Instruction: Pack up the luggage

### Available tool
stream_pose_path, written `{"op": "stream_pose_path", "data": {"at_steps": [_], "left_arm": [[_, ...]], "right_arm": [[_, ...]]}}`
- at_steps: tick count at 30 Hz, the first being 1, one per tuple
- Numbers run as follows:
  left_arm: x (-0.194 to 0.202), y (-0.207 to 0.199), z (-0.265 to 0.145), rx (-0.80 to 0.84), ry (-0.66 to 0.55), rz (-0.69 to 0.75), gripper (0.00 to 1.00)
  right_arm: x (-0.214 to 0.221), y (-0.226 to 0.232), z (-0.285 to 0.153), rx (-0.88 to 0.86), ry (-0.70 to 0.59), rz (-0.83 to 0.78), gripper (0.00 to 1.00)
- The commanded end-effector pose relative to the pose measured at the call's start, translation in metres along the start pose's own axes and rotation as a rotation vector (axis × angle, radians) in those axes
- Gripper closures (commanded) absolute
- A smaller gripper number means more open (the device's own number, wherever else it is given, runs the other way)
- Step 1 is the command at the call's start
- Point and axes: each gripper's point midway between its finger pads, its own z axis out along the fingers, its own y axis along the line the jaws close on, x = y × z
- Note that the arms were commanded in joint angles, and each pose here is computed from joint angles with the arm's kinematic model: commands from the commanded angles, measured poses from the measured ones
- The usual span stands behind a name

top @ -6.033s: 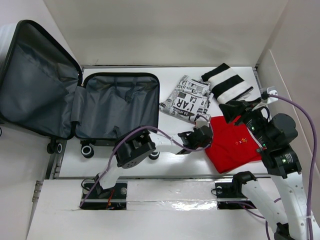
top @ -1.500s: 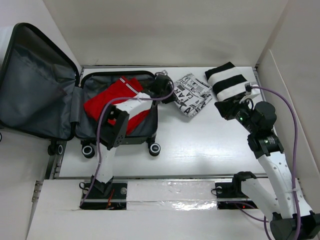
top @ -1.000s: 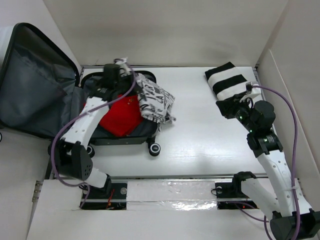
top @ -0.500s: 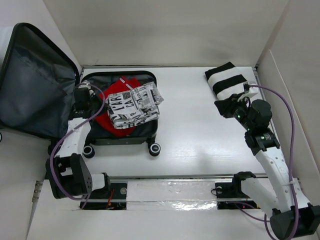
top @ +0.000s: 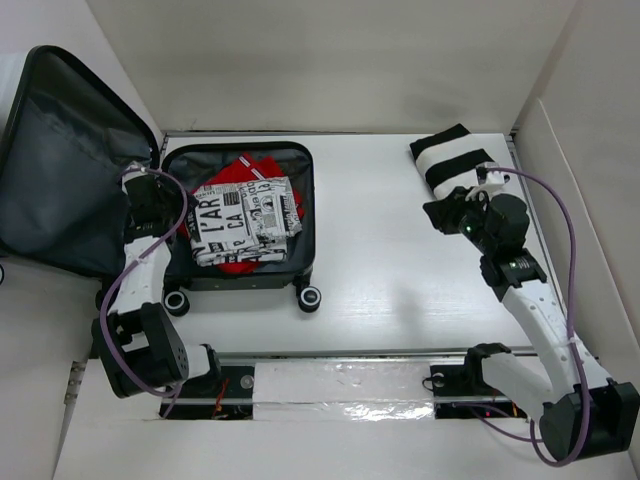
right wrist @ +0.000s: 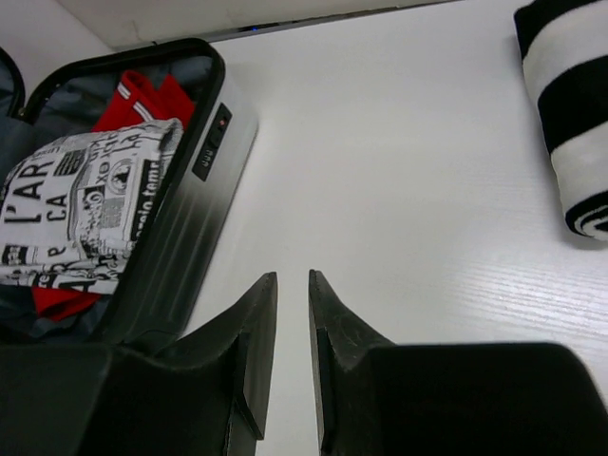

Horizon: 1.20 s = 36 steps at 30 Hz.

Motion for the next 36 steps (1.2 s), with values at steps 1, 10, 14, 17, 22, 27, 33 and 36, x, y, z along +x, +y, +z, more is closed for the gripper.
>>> {"op": "stream_pose_path", "data": {"at_steps": [1, 10, 14, 17, 22, 27, 33, 36], "left_arm": [[-0.048, -0.024, -0.021, 0.071, -0.161, -0.042, 0.33], [-0.079, -0.113, -0.114, 0.404, -0.387, -0.003, 0.36], [-0.023, -0.187, -0.139, 0.675, -0.242, 0.083, 0.57], [0.025, -0.219, -0.151, 0.786, -0.136, 0.131, 0.62], [0.087, -0.241, -0.179, 0.96, 0.01, 0.105, 1.0], [0.175, -0.251, -0.196, 1.051, 0.194, 0.185, 1.0], [0.233, -0.269, -0.219, 1.071, 0.235, 0.311, 0.52], [0.245, -0.279, -0.212, 1.052, 0.251, 0.337, 0.42]], "right_arm": [[-0.012, -0.011, 0.009, 0.059, -0.066, -0.001, 0.73], [-0.013, -0.089, 0.038, 0.329, -0.061, 0.057, 0.25], [-0.026, -0.153, 0.053, 0.479, -0.079, 0.128, 0.28], [-0.041, -0.2, 0.074, 0.542, -0.068, 0.196, 0.69], [-0.057, -0.247, 0.119, 0.577, -0.016, 0.222, 1.0], [-0.039, -0.321, 0.145, 0.723, 0.116, 0.237, 0.83], [0.019, -0.364, 0.158, 0.77, 0.4, 0.181, 0.34], [0.029, -0.353, 0.163, 0.749, 0.46, 0.163, 0.45]]}}
